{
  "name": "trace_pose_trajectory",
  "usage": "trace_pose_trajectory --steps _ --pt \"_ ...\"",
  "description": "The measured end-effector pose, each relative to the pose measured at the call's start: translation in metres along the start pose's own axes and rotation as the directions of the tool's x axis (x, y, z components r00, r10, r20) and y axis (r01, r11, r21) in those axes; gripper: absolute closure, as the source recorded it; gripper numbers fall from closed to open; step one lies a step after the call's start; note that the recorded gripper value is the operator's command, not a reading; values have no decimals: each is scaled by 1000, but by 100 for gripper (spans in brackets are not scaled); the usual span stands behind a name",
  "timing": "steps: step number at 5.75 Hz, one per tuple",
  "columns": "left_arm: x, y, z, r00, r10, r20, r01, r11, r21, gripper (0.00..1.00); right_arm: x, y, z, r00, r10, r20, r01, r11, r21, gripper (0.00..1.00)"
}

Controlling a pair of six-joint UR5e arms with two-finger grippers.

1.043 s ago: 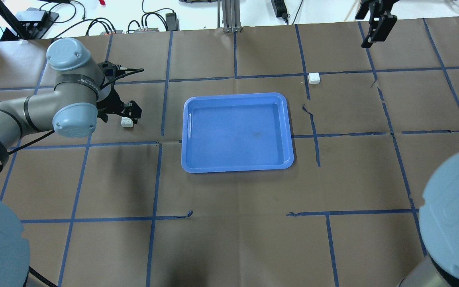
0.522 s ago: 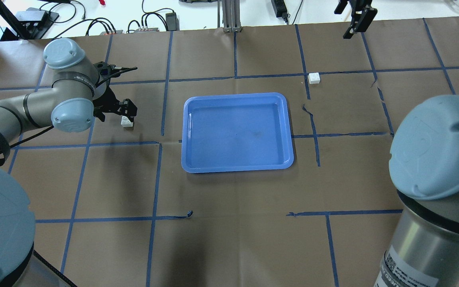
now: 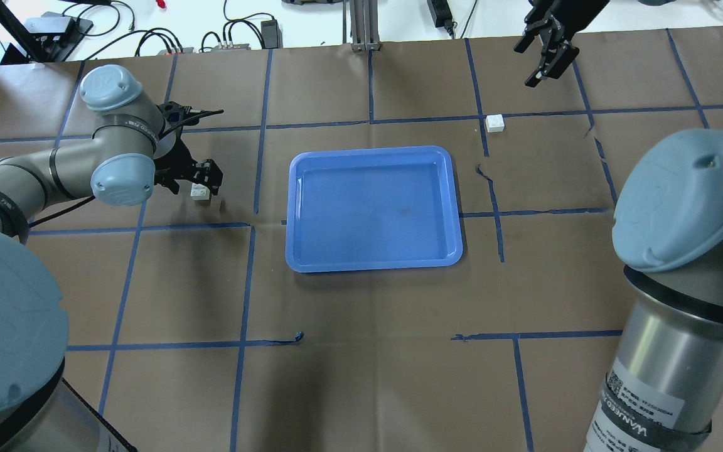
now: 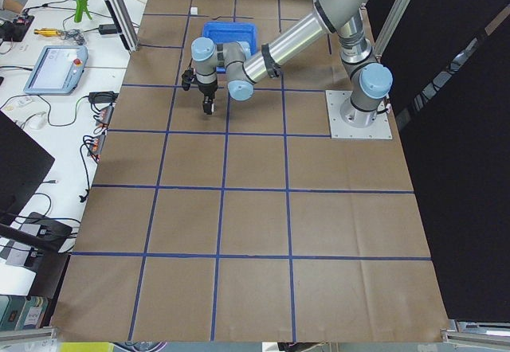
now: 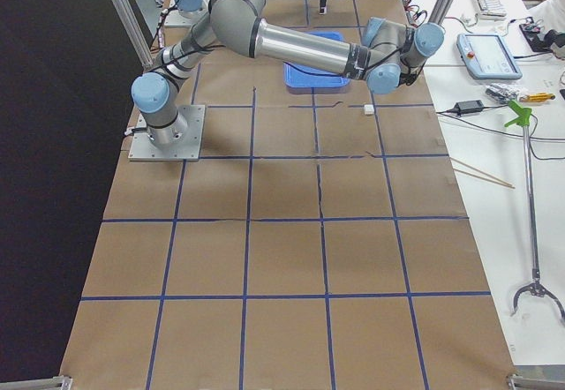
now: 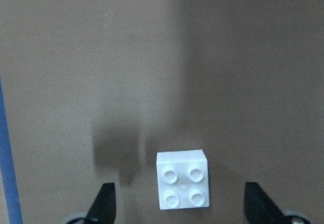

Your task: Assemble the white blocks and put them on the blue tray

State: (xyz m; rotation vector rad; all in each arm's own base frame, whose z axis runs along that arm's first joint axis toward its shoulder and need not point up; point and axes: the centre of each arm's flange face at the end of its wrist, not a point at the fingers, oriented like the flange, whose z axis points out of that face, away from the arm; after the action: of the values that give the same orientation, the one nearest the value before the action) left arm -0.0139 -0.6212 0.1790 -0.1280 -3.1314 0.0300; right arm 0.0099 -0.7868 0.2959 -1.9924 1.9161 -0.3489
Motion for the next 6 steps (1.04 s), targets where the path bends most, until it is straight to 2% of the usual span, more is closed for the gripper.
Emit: trace_pose_trajectory --steps 1,2,4,5,6 --pt "0 0 2 1000 4 -1 -4 1000 -2 75 -3 12 20 1000 -20 9 20 999 43 0" --pt "0 0 2 1000 4 -1 -4 1000 -3 86 -6 23 37 1000 -26 -2 26 996 86 0" --pt "0 -1 -2 1000 7 1 -7 1000 4 87 -11 43 67 999 -19 -42 25 989 147 0" --pt "3 -4 -15 999 44 8 -44 999 22 87 -9 53 80 997 -30 -70 40 987 154 0" --pt "25 -6 -31 989 148 21 -149 988 41 87 -5 59 91 994 -55 -93 70 985 159 0"
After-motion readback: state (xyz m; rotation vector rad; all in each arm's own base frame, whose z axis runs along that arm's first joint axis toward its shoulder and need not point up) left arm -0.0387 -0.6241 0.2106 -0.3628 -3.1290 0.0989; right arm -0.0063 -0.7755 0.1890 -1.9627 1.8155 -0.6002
